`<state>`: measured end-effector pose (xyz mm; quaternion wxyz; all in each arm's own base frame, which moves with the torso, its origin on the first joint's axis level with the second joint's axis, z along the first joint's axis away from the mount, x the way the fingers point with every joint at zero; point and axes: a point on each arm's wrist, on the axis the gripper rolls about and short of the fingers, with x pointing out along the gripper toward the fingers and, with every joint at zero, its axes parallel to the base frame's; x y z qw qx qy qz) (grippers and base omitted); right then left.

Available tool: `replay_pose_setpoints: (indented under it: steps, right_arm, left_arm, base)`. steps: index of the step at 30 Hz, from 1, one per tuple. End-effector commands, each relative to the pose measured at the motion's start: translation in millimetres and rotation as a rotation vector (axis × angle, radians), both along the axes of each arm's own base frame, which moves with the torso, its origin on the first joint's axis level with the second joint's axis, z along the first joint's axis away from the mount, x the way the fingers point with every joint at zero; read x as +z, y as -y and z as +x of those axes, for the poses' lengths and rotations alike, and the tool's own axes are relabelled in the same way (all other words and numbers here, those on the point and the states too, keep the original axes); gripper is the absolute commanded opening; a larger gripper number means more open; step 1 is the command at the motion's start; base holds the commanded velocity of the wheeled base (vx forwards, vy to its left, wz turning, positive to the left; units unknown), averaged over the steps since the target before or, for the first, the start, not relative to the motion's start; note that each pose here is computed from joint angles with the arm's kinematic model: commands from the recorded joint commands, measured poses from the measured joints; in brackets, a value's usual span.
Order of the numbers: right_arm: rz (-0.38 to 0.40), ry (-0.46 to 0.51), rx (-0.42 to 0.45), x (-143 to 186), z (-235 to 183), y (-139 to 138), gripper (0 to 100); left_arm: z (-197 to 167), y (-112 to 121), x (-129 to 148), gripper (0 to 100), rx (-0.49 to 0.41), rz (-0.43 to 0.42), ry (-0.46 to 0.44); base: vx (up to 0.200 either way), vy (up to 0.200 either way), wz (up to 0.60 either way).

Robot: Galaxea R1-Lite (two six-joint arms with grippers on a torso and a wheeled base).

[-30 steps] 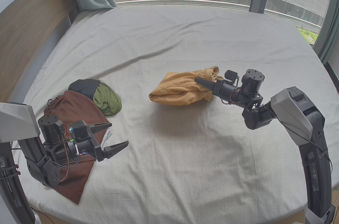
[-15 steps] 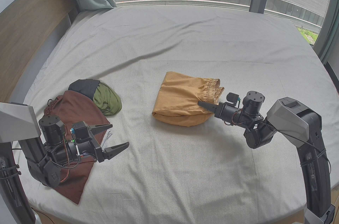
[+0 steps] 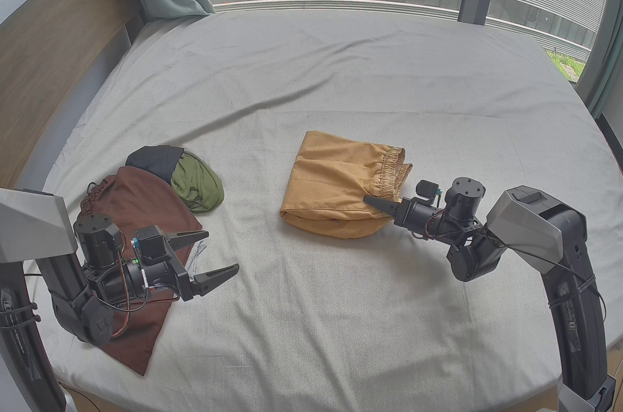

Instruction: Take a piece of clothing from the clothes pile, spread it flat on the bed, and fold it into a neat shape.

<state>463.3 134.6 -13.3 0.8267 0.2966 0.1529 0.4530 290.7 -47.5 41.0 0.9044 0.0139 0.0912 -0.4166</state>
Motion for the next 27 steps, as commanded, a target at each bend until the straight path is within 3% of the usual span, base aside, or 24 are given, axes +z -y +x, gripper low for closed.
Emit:
replay_pose_setpoints:
  steps: [1, 12, 21, 27]
  right_arm:
    - [0.000, 0.000, 0.000, -1.1, 0.7, 0.3, 100]
    - [-0.036, -0.057, -0.001, 7.5, -27.1, 7.4, 100]
    - [-0.094, -0.103, 0.023, -10.5, -74.6, 11.8, 100]
    - [-0.101, -0.115, 0.106, -2.9, -111.0, -10.8, 100]
  left_arm:
    - [-0.2, 0.0, 0.3, 100, 0.000, 0.000, 0.001]
    - [1.6, -1.7, 2.2, 100, 0.007, -0.002, 0.011]
    - [2.7, -3.4, 3.8, 100, 0.013, -0.003, 0.018]
    - [2.9, -3.3, 4.4, 100, 0.013, -0.003, 0.021]
  base:
    - [0.000, 0.000, 0.00]
    - [0.000, 0.000, 0.00]
    - [0.000, 0.000, 0.00]
    - [0.000, 0.000, 0.00]
